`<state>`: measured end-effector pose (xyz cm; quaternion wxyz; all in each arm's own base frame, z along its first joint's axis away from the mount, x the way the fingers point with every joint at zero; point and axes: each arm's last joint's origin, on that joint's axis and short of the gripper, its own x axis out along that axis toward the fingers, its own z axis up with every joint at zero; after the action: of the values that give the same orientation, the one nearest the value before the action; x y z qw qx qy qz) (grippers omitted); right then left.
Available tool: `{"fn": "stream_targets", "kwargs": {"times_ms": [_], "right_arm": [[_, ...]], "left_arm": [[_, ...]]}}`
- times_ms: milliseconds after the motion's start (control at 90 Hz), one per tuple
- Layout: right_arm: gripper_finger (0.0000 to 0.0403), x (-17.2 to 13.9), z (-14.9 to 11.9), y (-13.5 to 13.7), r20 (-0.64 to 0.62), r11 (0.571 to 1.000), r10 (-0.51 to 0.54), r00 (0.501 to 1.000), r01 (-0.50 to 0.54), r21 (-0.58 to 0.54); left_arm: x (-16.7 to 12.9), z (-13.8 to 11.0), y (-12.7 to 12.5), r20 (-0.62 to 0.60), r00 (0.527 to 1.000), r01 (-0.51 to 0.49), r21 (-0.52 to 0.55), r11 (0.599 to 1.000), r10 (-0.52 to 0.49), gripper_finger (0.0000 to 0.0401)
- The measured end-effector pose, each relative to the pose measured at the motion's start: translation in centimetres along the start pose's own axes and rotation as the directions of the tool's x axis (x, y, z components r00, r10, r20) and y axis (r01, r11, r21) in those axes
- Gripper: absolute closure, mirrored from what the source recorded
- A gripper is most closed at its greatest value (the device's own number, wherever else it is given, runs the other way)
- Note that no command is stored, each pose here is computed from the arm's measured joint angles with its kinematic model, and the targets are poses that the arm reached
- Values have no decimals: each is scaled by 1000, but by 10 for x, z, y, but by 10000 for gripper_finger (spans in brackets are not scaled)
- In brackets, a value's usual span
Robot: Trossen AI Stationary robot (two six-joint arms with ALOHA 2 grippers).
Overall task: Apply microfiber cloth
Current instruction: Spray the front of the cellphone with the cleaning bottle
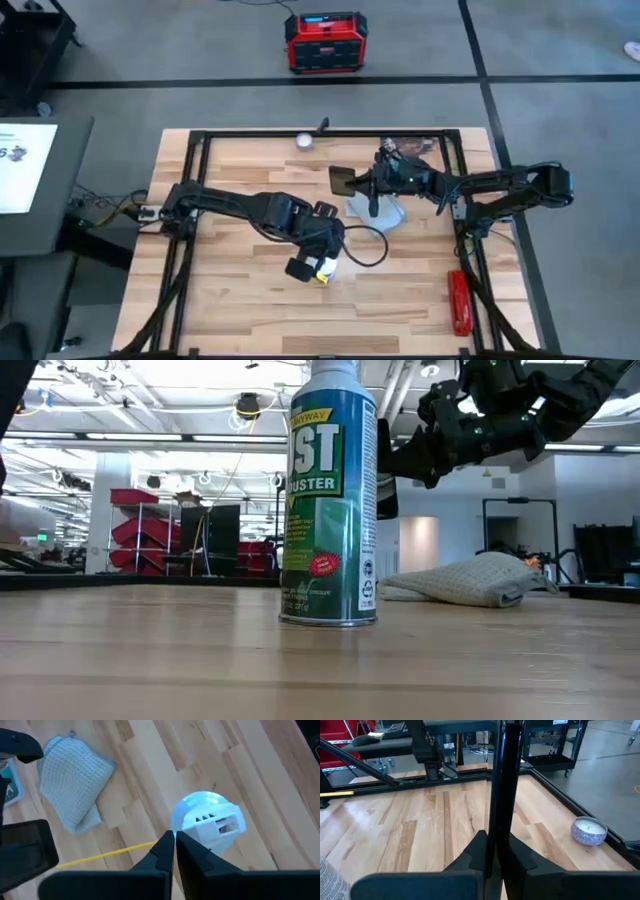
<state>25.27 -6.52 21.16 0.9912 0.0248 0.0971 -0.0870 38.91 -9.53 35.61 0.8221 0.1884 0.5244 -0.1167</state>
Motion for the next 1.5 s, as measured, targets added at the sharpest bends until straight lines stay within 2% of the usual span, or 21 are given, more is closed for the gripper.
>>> {"fn": "stream_targets", "kwargs": {"times_ms": [978, 1200, 1500], "right_arm": [[389, 0, -1, 0, -8, 1000, 8, 1000, -7, 4], [389, 0, 0, 0, -4, 1000, 8, 1000, -8, 3], [389, -13, 13, 1, 40, 1000, 7, 999, -6, -20]], "left_arm": [[13, -6, 0, -43, 999, 19, -16, 1000, -19, 401], [9, -5, 3, -55, 996, -74, -32, 997, 73, 401], [0, -1, 6, -24, 994, -105, -41, 994, 104, 401]]}}
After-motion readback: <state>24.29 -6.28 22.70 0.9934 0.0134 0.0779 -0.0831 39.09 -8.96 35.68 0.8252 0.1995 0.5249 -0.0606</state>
